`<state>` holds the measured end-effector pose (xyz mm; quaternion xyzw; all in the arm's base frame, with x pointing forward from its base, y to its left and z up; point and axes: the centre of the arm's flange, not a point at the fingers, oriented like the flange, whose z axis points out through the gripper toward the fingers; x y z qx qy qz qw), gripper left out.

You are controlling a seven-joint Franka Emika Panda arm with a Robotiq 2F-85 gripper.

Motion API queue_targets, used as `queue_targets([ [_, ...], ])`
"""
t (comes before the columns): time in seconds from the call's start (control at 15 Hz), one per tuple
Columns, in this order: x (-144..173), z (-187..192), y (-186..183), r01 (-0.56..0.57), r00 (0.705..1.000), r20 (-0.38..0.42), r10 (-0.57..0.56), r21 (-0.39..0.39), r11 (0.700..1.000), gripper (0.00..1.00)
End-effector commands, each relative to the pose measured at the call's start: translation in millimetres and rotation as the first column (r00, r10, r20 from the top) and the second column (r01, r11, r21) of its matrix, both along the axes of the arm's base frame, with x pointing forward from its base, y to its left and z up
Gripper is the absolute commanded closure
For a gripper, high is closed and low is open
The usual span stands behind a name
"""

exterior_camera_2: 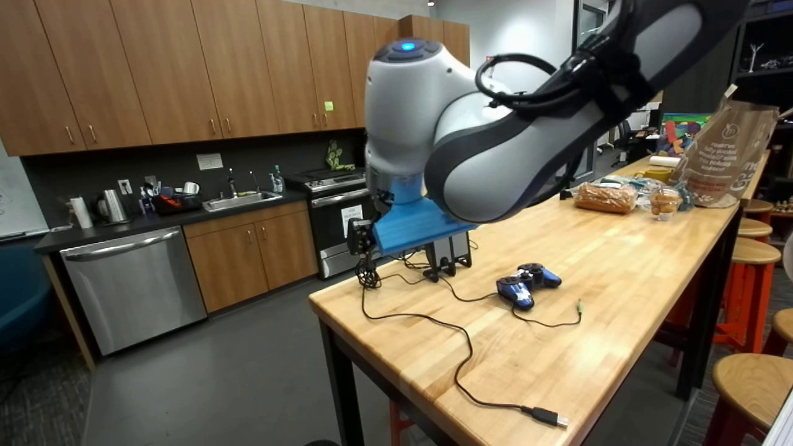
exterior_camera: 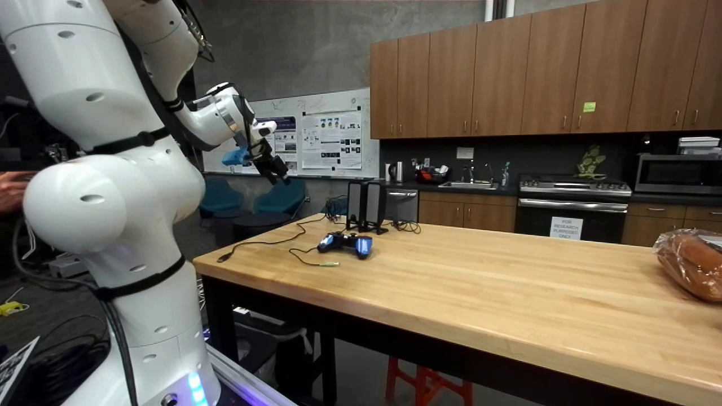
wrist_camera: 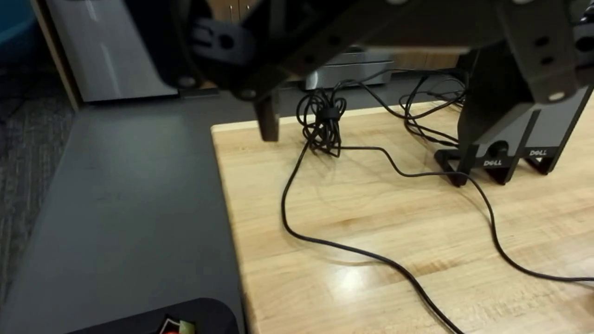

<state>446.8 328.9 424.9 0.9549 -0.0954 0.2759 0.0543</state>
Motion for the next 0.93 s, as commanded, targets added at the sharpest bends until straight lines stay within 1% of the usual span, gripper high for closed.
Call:
queue_targets([
  [0.0, 55.4, -13.8, 58.8, 0.073, 0.997, -0.022, -0.076, -0.088, 0.993, 0.00],
  [0.13, 60.4, -21.2, 72.4, 0.096, 0.993, -0.058, -0.104, -0.124, 0.988, 0.00],
  [0.2, 83.1, -13.8, 44.5, 0.114, 0.989, -0.077, -0.125, -0.135, 0.984, 0.00],
  [0.33, 104.9, -16.2, 36.5, 0.147, 0.980, -0.111, -0.166, -0.155, 0.977, 0.00],
  [0.4, 46.0, -20.2, 22.5, 0.118, 0.986, -0.106, -0.130, -0.112, 0.987, 0.00],
  [0.47, 55.9, -21.3, 18.1, 0.128, 0.984, -0.110, -0.140, -0.112, 0.986, 0.00],
  [0.53, 57.0, -22.0, 14.5, 0.131, 0.984, -0.109, -0.143, -0.114, 0.985, 0.00],
  [0.87, 42.0, -16.8, 29.2, 0.107, 0.988, -0.096, -0.118, -0.114, 0.988, 0.00],
])
